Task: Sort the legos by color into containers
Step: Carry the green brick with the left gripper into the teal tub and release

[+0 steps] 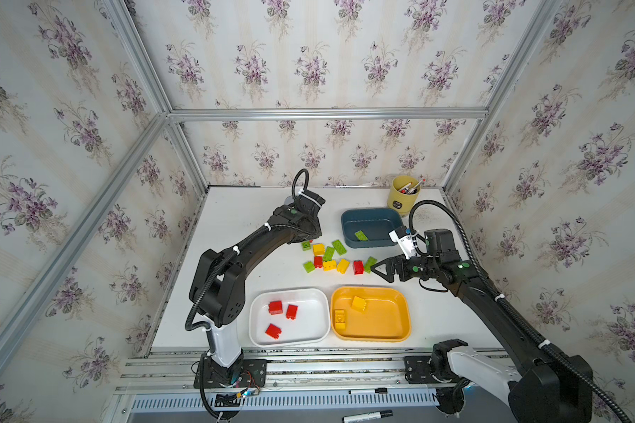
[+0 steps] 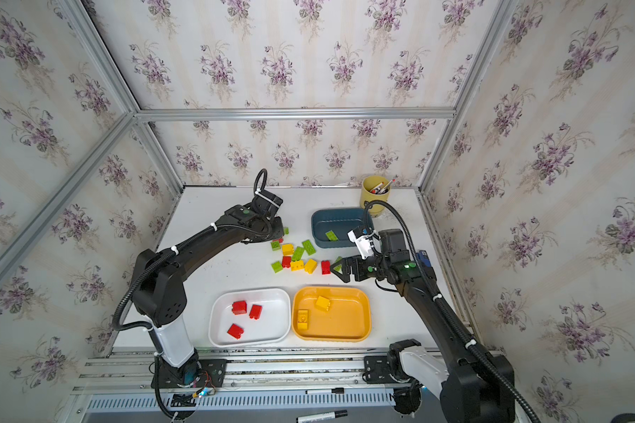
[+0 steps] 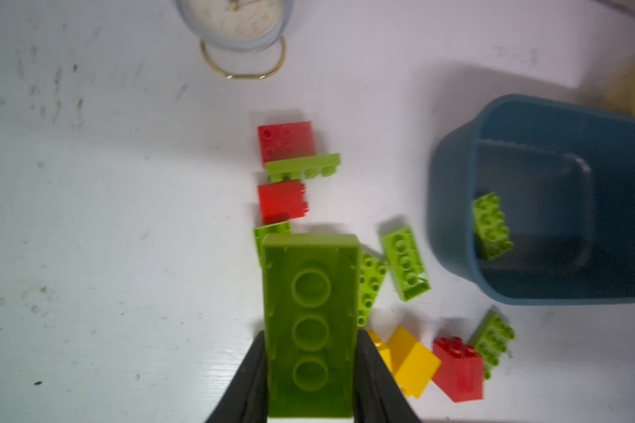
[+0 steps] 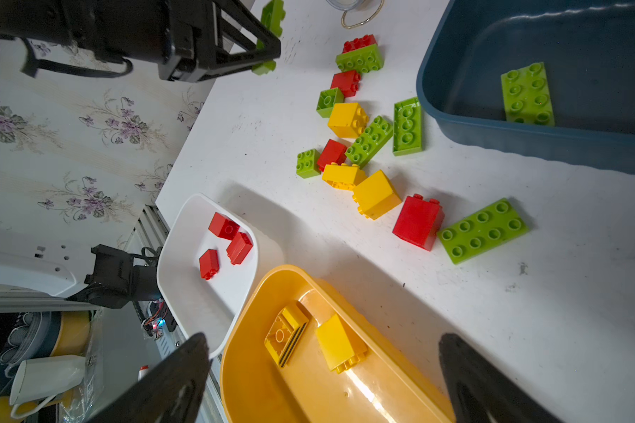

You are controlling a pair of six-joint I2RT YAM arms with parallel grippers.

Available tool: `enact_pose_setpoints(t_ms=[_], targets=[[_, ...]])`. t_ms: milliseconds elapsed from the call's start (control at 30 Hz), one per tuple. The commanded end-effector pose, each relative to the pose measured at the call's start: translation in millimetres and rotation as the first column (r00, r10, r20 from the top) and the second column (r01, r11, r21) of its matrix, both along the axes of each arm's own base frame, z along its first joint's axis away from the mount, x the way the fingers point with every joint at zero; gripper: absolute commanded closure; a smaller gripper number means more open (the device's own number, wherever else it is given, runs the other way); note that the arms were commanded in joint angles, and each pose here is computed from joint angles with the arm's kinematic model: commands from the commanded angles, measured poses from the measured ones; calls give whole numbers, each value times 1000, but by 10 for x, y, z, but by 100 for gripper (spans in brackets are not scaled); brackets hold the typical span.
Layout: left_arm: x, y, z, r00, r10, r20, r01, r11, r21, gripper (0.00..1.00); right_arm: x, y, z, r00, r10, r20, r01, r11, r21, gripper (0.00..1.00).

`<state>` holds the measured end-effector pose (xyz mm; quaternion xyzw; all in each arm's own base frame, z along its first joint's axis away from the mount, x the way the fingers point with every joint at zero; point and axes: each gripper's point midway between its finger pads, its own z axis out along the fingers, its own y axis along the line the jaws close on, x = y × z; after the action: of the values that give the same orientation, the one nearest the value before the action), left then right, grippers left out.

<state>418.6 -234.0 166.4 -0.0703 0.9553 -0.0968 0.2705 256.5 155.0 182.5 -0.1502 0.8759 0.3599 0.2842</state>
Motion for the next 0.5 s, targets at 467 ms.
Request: enact_pose_setpoints(t_ms=[467], targets=[[343,-1613,-34,940,-334,61,340,932,-127,71,385,-497,278,941,-234,243,270,955,-126,0]])
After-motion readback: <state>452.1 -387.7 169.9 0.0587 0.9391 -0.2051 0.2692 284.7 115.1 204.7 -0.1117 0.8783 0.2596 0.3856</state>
